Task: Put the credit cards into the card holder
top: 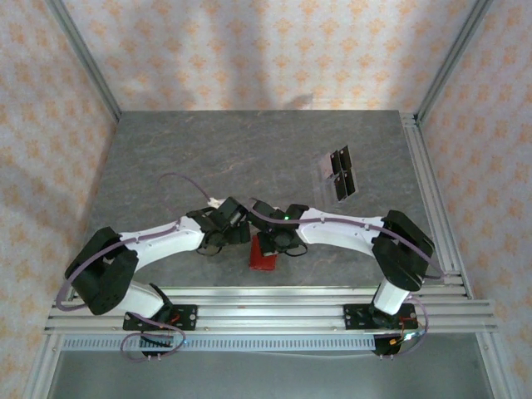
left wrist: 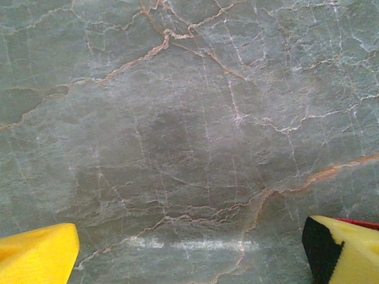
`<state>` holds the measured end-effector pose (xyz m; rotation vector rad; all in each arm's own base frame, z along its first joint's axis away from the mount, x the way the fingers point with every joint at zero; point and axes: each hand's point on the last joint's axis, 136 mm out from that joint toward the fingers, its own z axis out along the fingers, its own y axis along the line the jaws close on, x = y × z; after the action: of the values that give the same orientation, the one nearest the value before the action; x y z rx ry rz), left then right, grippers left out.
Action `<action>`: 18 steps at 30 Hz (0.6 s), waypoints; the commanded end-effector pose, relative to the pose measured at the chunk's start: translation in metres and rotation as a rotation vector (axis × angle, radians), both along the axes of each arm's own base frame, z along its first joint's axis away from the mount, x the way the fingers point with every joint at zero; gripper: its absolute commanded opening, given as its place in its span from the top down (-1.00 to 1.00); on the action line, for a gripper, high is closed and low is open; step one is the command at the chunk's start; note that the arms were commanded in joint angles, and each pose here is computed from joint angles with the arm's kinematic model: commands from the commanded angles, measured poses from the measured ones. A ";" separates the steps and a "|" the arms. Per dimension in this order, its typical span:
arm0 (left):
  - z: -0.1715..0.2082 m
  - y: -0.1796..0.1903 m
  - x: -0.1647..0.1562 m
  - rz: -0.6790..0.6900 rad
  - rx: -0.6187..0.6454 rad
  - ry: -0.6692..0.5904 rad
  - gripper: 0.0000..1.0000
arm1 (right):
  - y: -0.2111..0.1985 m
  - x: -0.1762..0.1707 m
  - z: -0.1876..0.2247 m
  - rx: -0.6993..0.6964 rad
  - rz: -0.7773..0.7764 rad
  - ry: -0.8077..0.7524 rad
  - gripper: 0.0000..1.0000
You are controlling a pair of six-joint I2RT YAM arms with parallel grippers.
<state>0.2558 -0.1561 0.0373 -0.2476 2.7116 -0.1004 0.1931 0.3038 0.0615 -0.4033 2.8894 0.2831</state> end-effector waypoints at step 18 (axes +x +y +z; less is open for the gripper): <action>-0.031 0.002 -0.011 0.027 0.031 0.067 -0.94 | 0.012 0.000 -0.023 0.024 -0.007 0.049 1.00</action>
<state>0.2503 -0.1530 0.0162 -0.2836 2.7579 -0.0491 0.1911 0.3184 0.0530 -0.4134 2.9071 0.3615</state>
